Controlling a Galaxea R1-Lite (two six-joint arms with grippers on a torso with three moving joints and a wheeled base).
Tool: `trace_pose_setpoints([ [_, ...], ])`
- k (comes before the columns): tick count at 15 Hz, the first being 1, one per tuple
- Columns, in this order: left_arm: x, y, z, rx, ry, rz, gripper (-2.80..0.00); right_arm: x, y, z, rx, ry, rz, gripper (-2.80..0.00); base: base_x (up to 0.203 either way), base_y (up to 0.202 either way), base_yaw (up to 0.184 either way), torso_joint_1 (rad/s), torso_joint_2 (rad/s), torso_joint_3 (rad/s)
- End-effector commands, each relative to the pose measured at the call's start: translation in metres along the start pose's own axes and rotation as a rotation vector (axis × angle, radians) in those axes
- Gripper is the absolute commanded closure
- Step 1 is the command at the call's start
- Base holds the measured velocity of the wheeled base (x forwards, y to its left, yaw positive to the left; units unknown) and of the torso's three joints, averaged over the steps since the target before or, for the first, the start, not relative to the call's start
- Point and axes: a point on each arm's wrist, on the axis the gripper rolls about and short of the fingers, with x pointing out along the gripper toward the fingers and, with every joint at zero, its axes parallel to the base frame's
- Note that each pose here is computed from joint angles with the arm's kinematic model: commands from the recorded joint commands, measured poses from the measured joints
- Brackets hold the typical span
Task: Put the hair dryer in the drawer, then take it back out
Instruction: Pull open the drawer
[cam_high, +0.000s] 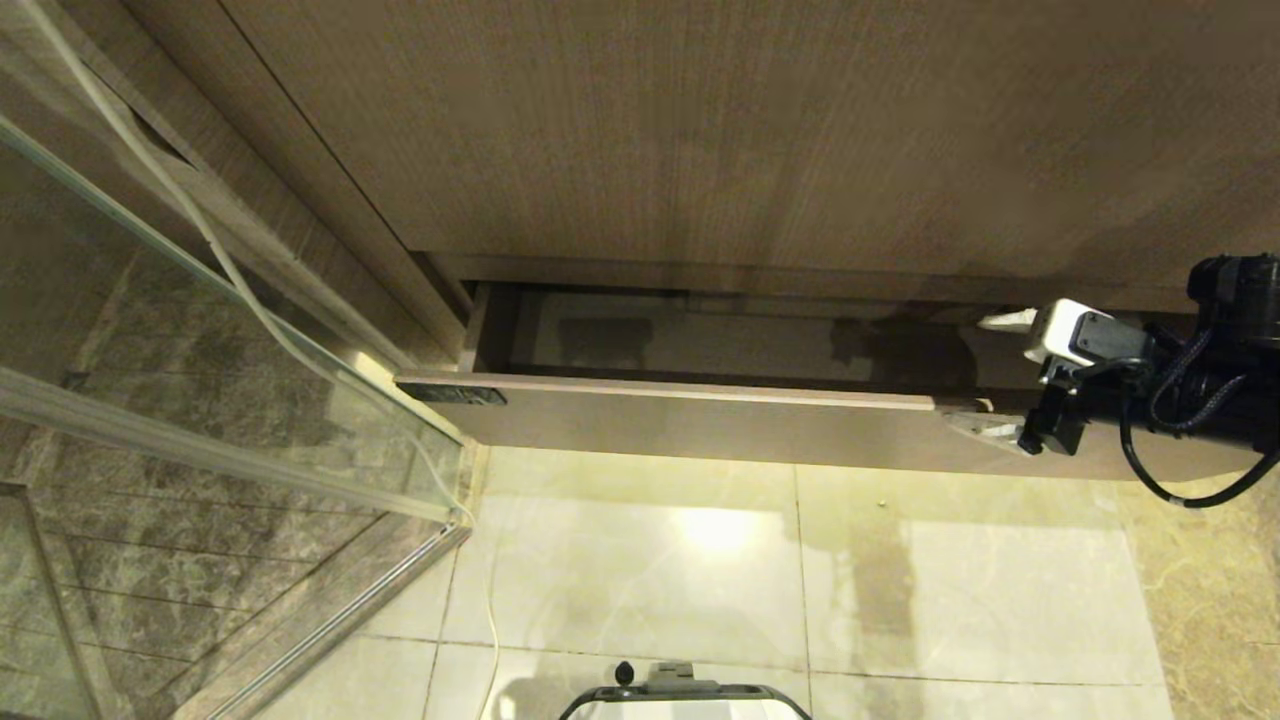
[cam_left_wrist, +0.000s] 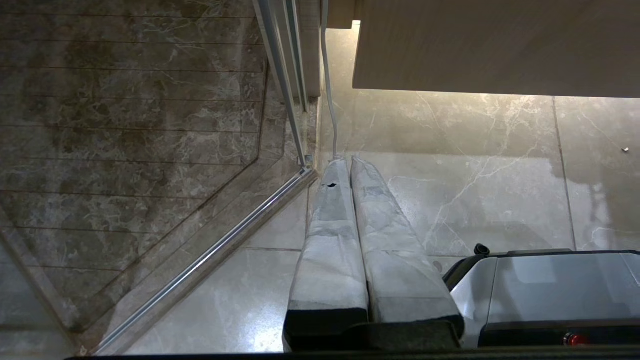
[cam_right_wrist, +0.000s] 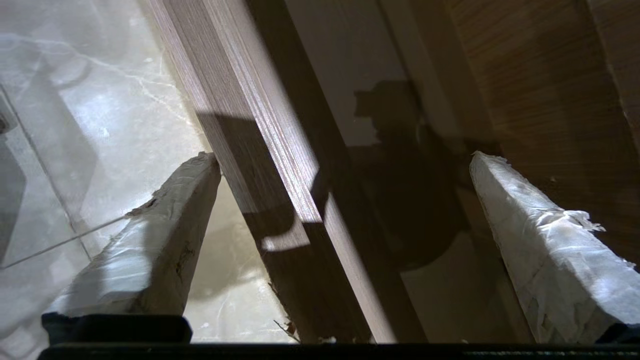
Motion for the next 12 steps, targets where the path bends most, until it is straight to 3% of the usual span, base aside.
trace_pose_setpoints([
  [1, 0.000, 0.000, 0.000, 0.000, 0.001, 0.000, 0.00, -0.003, -0.003, 0.004, -0.020, -0.013, -0.017, -2.80, 0.000, 0.000, 0.000, 0.000, 0.00, 0.000],
  [2, 0.000, 0.000, 0.000, 0.000, 0.001, 0.000, 0.00, -0.006, -0.001, 0.005, 0.009, -0.010, -0.009, 0.00, 0.000, 0.000, 0.000, 0.000, 0.00, 0.000],
  [5, 0.000, 0.000, 0.000, 0.000, 0.000, 0.000, 0.00, -0.026, 0.004, 0.018, 0.072, -0.011, -0.003, 0.00, 0.000, 0.000, 0.000, 0.000, 0.00, 0.000],
  [12, 0.000, 0.000, 0.000, 0.000, 0.000, 0.000, 0.00, -0.042, 0.005, 0.029, 0.077, -0.009, -0.006, 0.00, 0.000, 0.000, 0.000, 0.000, 0.00, 0.000],
])
